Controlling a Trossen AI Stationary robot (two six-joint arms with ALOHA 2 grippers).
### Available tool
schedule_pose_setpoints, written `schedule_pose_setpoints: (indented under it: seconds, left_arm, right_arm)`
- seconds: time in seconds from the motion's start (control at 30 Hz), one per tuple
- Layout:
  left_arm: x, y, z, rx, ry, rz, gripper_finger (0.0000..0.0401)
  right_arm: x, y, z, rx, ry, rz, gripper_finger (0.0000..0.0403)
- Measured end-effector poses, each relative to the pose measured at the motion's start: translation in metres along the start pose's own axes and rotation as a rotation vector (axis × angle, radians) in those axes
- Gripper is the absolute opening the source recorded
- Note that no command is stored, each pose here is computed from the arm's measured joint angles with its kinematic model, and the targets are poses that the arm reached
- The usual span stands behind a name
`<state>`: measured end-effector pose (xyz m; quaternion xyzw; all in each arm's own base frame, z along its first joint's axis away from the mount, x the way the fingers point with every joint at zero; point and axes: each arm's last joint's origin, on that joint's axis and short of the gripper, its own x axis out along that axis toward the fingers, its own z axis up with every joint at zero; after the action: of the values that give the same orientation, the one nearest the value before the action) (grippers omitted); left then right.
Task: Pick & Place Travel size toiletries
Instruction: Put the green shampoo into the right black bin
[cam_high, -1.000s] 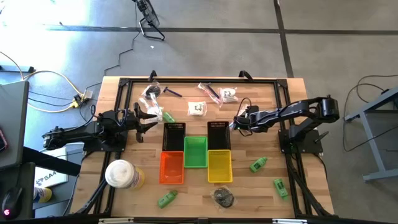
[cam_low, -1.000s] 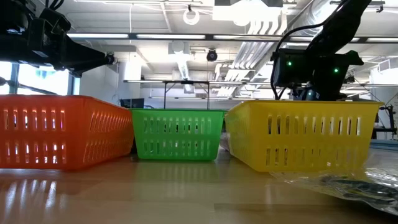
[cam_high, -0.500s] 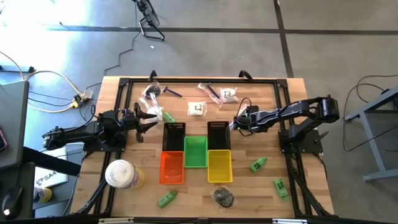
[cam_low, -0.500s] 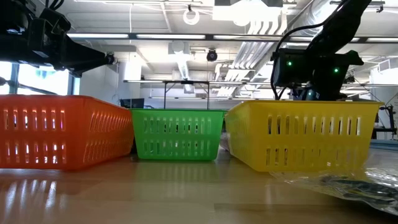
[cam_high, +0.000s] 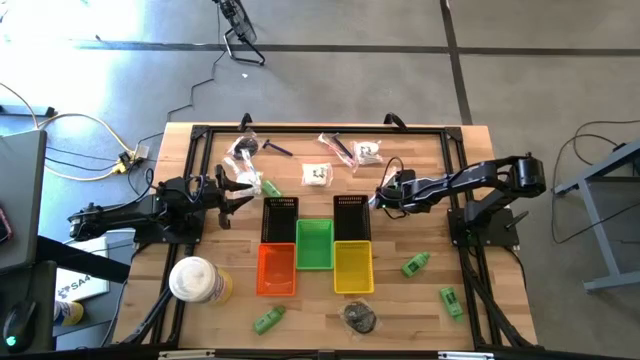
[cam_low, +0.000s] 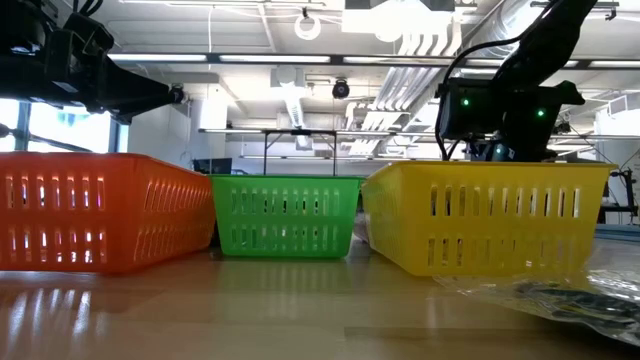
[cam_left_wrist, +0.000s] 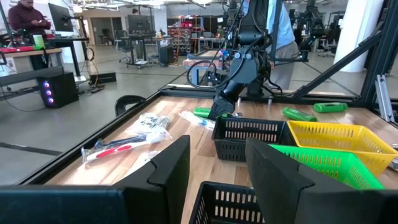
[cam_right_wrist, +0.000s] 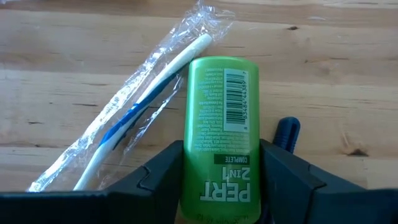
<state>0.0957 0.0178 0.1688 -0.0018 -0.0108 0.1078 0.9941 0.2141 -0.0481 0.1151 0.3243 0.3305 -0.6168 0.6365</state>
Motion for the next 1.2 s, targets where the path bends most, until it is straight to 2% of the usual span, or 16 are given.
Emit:
schedule_pose_setpoints:
  seconds: [0.43,0.7,0.97,1.2]
  left_arm:
    - [0.000,0.000,0.000,0.000,0.000,-0.004,0.0152]
    - [0.000,0.000,0.000,0.000,0.000,-0.003,0.0152]
    - [0.000,0.000,0.000,0.000,0.000,-0.002,0.0152]
    - [0.000,0.000,0.000,0.000,0.000,-0.002,0.0152]
  right_arm:
    - [-0.002,0.000,0.001,-0.020,-0.006,0.006,0.0175]
    - [-0.013,-0.002,0.008,-0.031,-0.021,0.057,0.0174]
    - [-0.036,-0.006,0.023,-0.034,-0.058,0.175,0.0174]
    - [-0.066,-0.006,0.033,-0.058,-0.120,0.383,0.0174]
